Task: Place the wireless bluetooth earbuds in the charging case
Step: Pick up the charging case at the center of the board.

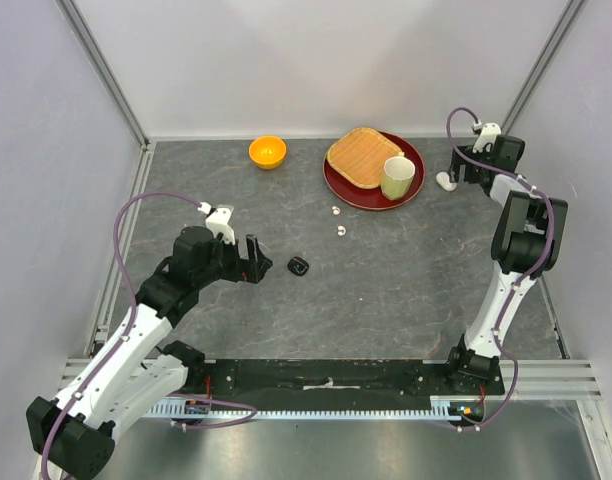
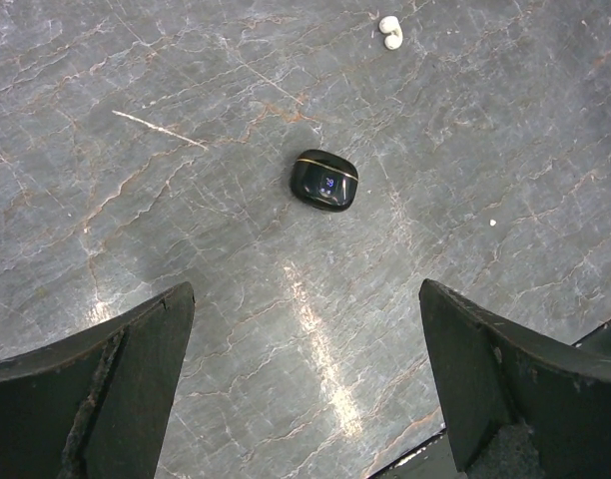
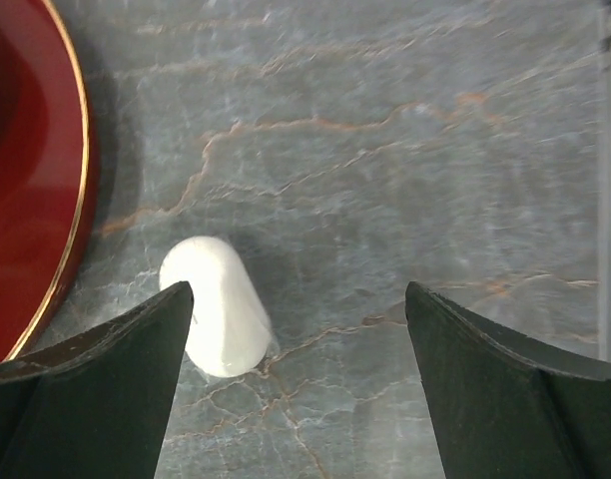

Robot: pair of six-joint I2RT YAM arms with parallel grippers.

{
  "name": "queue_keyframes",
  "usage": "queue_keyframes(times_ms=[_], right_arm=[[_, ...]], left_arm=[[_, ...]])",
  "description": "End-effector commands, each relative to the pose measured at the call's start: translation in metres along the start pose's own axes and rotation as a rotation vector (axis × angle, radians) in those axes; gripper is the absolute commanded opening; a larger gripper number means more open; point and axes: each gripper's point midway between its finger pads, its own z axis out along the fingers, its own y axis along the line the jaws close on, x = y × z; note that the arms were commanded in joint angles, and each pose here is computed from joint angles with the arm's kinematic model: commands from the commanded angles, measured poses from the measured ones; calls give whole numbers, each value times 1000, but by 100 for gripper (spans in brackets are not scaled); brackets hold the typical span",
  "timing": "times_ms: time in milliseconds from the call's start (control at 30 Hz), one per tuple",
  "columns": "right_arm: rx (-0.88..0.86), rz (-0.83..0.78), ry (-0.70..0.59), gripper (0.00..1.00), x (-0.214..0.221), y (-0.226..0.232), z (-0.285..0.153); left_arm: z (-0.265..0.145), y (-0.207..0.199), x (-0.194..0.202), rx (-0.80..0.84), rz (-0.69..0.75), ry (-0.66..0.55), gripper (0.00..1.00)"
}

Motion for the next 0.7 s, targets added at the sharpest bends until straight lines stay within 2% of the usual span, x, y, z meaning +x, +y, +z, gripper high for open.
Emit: queue_keyframes(times_ms=[0, 333, 667], right_arm=[[-143, -54, 35, 93, -2, 19, 6], [-213, -94, 71, 93, 14, 31, 11], [-179, -159, 134, 82, 30, 46, 27]], left_arm=[[1, -2, -6, 17, 39, -10, 100], [6, -2, -1, 24, 42, 22, 100], [8, -2, 1, 23, 39, 29, 100]])
